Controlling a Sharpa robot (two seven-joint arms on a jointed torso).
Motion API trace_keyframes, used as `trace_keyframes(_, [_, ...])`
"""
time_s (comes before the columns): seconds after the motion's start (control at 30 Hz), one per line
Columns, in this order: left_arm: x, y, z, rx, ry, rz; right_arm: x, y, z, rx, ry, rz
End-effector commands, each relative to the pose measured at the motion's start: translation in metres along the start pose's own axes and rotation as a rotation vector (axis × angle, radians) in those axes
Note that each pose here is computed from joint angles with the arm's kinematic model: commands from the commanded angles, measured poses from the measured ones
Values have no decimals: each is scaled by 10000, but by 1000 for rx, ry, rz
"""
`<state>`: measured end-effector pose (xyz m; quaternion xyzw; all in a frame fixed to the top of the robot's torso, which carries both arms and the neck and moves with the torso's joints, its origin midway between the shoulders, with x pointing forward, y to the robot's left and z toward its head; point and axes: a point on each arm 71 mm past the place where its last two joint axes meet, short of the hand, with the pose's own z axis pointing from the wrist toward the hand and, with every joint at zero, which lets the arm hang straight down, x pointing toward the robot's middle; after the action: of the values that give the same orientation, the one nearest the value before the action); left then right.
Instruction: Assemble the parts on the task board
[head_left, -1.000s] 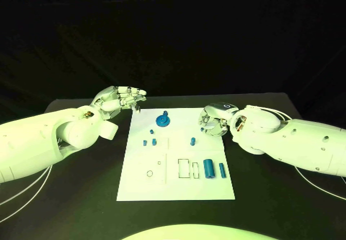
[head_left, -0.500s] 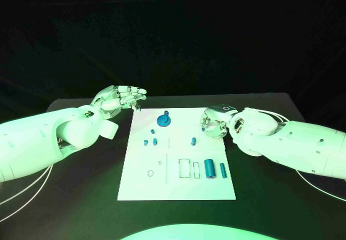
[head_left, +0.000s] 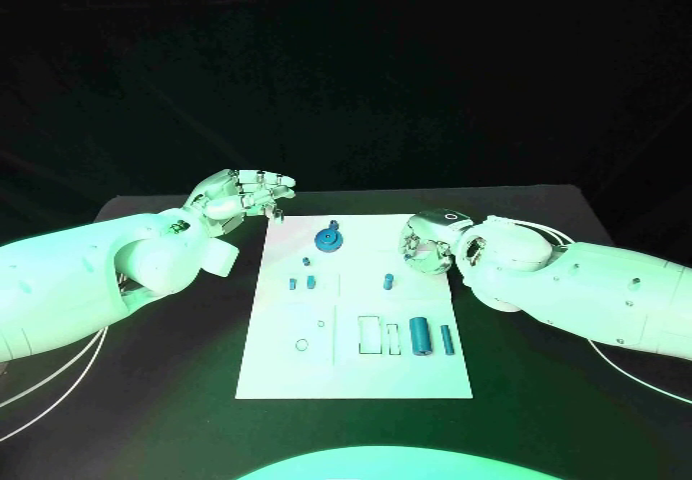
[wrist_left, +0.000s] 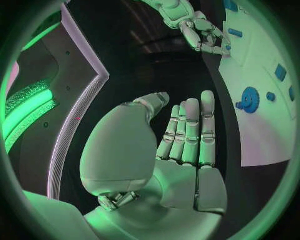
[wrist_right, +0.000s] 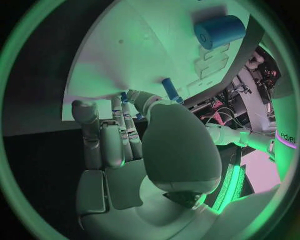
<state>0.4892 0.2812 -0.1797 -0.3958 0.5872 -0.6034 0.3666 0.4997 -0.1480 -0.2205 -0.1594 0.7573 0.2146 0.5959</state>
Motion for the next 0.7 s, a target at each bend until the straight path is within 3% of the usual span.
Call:
trace_keyframes(0.03, [28,-8,5,6,18,-9,48,32,7,-15,14,5])
trace_keyframes(0.7, [35,-6,1,0,22,-5,172,45,44,13,92,-57])
